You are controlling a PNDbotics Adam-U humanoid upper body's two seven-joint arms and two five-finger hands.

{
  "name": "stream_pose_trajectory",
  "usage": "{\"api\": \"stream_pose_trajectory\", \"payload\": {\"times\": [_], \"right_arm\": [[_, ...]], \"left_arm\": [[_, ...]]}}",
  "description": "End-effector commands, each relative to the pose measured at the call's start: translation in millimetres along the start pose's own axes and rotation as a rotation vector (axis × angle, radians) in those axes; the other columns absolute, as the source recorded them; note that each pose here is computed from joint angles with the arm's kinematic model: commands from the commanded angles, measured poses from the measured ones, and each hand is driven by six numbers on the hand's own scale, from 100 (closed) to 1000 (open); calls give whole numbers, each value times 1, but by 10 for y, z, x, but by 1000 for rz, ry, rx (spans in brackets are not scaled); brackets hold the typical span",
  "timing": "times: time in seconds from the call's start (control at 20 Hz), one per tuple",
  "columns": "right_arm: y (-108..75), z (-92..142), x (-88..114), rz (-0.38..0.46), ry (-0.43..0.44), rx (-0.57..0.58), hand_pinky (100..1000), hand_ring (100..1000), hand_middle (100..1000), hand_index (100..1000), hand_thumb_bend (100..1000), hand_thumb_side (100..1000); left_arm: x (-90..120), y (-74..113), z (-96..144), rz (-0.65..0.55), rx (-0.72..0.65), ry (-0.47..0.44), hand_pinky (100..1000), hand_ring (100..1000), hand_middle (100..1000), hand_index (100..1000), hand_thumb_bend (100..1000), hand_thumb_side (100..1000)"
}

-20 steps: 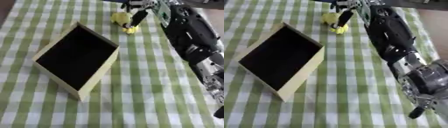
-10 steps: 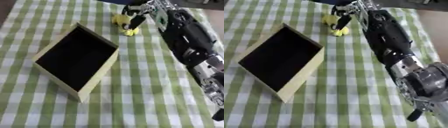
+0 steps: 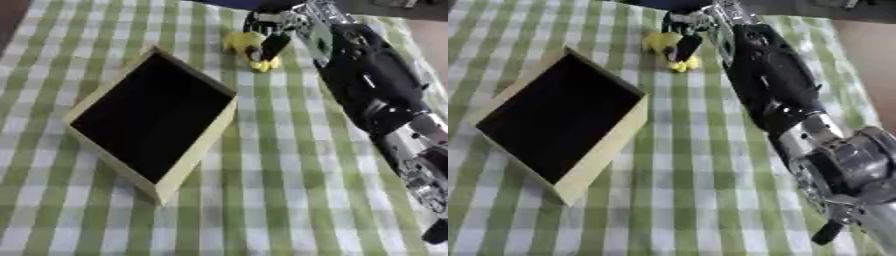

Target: Pick up objects on the table and place them in the box.

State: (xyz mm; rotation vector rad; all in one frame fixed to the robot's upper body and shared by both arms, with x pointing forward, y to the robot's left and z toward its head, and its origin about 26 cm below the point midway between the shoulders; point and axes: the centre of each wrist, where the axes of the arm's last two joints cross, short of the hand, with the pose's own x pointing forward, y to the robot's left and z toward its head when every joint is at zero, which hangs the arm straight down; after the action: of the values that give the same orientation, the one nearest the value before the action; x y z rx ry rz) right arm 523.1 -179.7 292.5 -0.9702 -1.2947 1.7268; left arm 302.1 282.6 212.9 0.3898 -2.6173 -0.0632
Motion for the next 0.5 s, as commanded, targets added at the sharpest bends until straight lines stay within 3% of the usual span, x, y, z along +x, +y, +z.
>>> {"api": "stream_pose_trajectory", "payload": {"times": [0.05, 0.3, 0.5], "right_arm": [[-84, 36, -31, -2, 10, -56, 526, 582, 475, 678, 100, 100], [-89, 28, -4, -24, 7, -103, 457, 532, 405, 592, 100, 100], [-214, 63, 23, -31, -8, -147, 439, 516, 380, 565, 100, 100]], "left_arm": [[52, 11, -53, 8, 4, -27, 538, 582, 652, 791, 378, 605], [50, 17, -48, 8, 4, -24, 538, 582, 650, 791, 377, 606], [51, 20, -49, 9, 2, -22, 538, 582, 650, 789, 377, 605]]}}
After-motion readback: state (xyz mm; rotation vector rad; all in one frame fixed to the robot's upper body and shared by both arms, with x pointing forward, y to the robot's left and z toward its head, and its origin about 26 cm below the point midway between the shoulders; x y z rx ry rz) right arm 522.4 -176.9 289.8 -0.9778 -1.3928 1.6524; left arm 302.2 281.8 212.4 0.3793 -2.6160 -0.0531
